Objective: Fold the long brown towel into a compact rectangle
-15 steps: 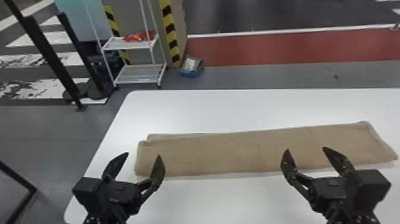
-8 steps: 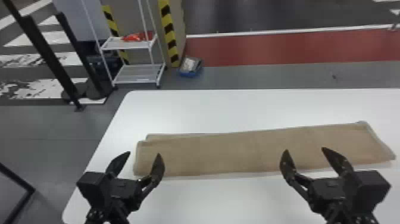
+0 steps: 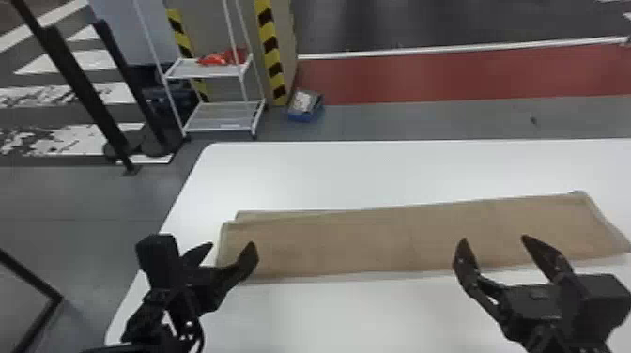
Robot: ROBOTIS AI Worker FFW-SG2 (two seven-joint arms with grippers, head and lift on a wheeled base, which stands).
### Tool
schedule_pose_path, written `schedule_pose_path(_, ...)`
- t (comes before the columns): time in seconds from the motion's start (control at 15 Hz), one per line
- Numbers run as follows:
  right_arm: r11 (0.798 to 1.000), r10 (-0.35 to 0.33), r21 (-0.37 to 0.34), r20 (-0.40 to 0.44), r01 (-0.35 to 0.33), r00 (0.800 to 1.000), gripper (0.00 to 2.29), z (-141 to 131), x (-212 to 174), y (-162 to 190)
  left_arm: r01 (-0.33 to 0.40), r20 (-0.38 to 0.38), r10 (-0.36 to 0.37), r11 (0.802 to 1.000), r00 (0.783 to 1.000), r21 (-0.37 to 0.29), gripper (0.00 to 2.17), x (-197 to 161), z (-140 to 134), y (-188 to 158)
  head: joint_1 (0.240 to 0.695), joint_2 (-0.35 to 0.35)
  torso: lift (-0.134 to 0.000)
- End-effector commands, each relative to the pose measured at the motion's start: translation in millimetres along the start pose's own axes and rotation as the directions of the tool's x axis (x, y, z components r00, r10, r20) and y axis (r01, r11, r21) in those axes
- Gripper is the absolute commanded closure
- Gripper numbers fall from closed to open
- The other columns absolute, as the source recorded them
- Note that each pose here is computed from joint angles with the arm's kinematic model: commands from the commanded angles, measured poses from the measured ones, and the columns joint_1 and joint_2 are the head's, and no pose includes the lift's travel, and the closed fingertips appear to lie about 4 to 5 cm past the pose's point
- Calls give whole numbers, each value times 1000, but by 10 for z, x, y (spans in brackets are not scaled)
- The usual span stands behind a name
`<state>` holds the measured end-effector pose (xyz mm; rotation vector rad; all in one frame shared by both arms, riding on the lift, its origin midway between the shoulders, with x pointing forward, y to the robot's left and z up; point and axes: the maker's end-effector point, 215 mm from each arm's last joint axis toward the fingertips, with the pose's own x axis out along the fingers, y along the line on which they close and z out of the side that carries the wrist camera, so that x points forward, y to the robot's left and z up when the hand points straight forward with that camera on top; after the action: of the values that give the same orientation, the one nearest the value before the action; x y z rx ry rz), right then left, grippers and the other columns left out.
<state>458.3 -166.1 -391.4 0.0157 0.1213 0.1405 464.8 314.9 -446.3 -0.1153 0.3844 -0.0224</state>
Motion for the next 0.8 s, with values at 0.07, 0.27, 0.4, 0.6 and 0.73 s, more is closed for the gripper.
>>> schedule_pose_path(0.07, 1000, -4, -8, -12, 4, 1000, 93, -54, 0, -24, -5, -92, -1, 998, 996, -68, 144, 134, -84, 134, 695, 180, -95)
schedule_pose_path(0.27, 1000, -6, -11, -20, 6, 1000, 93, -100, 10, -34, -13, -146, -2, 995, 989, -103, 144, 280, -139, 203, 695, 185, -95)
schedule_pose_path(0.4, 1000, -6, -13, -24, 5, 1000, 93, -118, 13, -34, -27, -156, 10, 994, 988, -110, 144, 359, -133, 297, 695, 188, -95)
schedule_pose_path(0.6, 1000, -6, -16, -25, 5, 1000, 93, -129, 26, -35, -31, -199, 7, 993, 980, -116, 144, 370, -263, 344, 695, 196, -95)
schedule_pose_path(0.73, 1000, -6, -18, -28, 5, 1000, 93, -149, 38, -37, -28, -213, 1, 992, 977, -122, 144, 365, -317, 336, 695, 202, -95)
